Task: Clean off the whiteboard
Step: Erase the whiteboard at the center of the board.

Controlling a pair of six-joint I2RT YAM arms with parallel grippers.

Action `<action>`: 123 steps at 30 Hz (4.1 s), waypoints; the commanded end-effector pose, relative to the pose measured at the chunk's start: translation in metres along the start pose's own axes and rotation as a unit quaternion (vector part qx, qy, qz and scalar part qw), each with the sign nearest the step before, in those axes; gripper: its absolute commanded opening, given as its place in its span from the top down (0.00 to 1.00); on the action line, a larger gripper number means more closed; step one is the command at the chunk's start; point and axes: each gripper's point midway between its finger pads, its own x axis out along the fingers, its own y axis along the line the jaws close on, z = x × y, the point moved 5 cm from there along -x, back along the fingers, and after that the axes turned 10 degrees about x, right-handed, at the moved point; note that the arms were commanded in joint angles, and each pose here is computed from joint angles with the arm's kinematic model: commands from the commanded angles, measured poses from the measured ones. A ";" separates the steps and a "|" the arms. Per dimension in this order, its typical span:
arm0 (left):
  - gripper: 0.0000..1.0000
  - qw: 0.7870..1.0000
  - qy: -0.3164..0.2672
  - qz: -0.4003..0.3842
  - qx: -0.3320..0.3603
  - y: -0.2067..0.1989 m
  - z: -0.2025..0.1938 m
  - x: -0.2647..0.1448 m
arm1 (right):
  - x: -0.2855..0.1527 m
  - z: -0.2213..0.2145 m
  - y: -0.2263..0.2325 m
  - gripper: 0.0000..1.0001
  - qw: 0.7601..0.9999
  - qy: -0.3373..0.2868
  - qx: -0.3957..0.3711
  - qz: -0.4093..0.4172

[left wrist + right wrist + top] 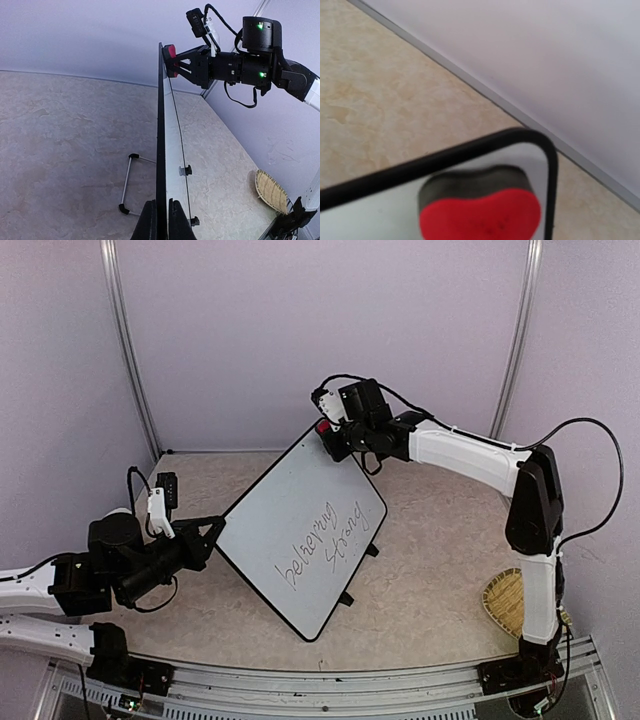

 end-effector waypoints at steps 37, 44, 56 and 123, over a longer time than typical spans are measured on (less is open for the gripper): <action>1.00 0.990 0.060 -0.112 0.065 -0.033 -0.022 -0.002 | -0.033 -0.053 0.042 0.80 0.993 -0.042 -0.074 0.082; 1.00 0.990 0.061 -0.111 0.064 -0.032 -0.023 -0.002 | -0.044 -0.060 0.065 0.80 0.990 -0.042 -0.082 0.105; 1.00 0.990 0.058 -0.109 0.062 -0.029 -0.022 -0.006 | -0.034 -0.077 0.056 0.80 0.997 -0.010 -0.072 0.040; 1.00 0.992 0.051 -0.098 0.054 -0.029 -0.019 -0.005 | -0.129 -0.121 0.204 0.80 0.982 -0.031 -0.118 0.147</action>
